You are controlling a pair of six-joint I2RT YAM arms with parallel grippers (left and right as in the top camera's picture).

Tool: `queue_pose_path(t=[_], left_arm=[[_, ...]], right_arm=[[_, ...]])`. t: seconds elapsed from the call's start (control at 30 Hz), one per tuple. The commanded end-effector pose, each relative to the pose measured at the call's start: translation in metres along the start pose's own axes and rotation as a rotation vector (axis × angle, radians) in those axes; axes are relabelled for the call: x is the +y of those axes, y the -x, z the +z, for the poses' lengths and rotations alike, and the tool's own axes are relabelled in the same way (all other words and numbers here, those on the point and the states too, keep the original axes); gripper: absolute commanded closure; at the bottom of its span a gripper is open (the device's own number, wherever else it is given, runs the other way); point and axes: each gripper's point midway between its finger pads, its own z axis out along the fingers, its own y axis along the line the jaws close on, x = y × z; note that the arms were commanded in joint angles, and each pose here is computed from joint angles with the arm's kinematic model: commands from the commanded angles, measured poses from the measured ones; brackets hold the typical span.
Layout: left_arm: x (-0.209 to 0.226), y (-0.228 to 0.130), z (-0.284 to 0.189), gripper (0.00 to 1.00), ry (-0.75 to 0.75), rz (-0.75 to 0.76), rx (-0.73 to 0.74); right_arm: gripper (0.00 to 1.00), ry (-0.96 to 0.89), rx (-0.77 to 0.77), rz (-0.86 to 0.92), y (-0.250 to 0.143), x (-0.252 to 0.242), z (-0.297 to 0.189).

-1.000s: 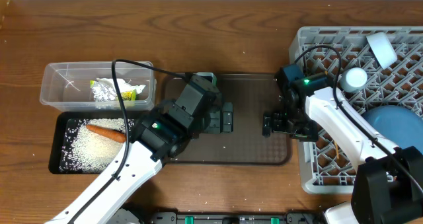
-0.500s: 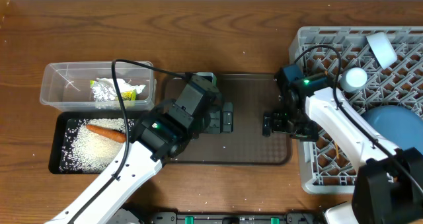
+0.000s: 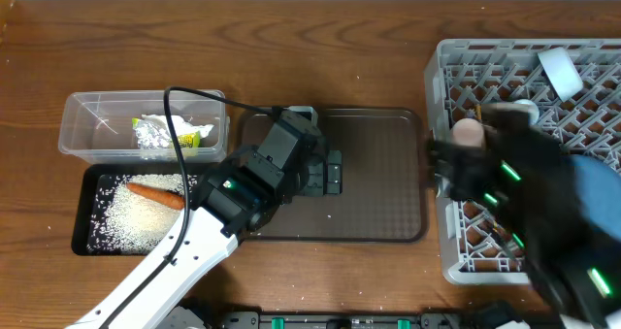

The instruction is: Sort waste into correct bins and load items into the dishwasher rack

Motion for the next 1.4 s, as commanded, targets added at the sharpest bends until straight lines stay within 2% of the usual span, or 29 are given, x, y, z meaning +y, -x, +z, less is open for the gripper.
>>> queue_pose_path(t=[0.0, 0.23, 0.43, 0.63, 0.93, 1.13, 1.37], left_arm=[[0.002, 0.001, 0.001, 0.02, 0.014, 0.012, -0.003], [0.002, 0.001, 0.001, 0.02, 0.014, 0.012, -0.003], [0.002, 0.001, 0.001, 0.02, 0.014, 0.012, -0.003], [0.002, 0.001, 0.001, 0.02, 0.014, 0.012, -0.003], [0.002, 0.001, 0.001, 0.02, 0.014, 0.012, -0.003], [0.002, 0.001, 0.001, 0.02, 0.014, 0.012, -0.003], [0.002, 0.001, 0.001, 0.02, 0.014, 0.012, -0.003]], right_arm=[[0.01, -0.02, -0.227, 0.033, 0.029, -0.015, -0.053], [0.01, 0.12, -0.63, 0.129, 0.052, -0.029, -0.167], [0.01, 0.099, -0.817, 0.157, 0.041, -0.049, -0.201], [0.01, 0.041, -0.862, 0.137, 0.032, -0.061, -0.165], [0.01, 0.112, -0.957, -0.004, 0.015, -0.058, -0.096], [0.01, 0.109, -0.902, -0.022, -0.008, -0.067, -0.046], [0.01, 0.084, -0.753, -0.041, -0.052, -0.083, 0.014]])
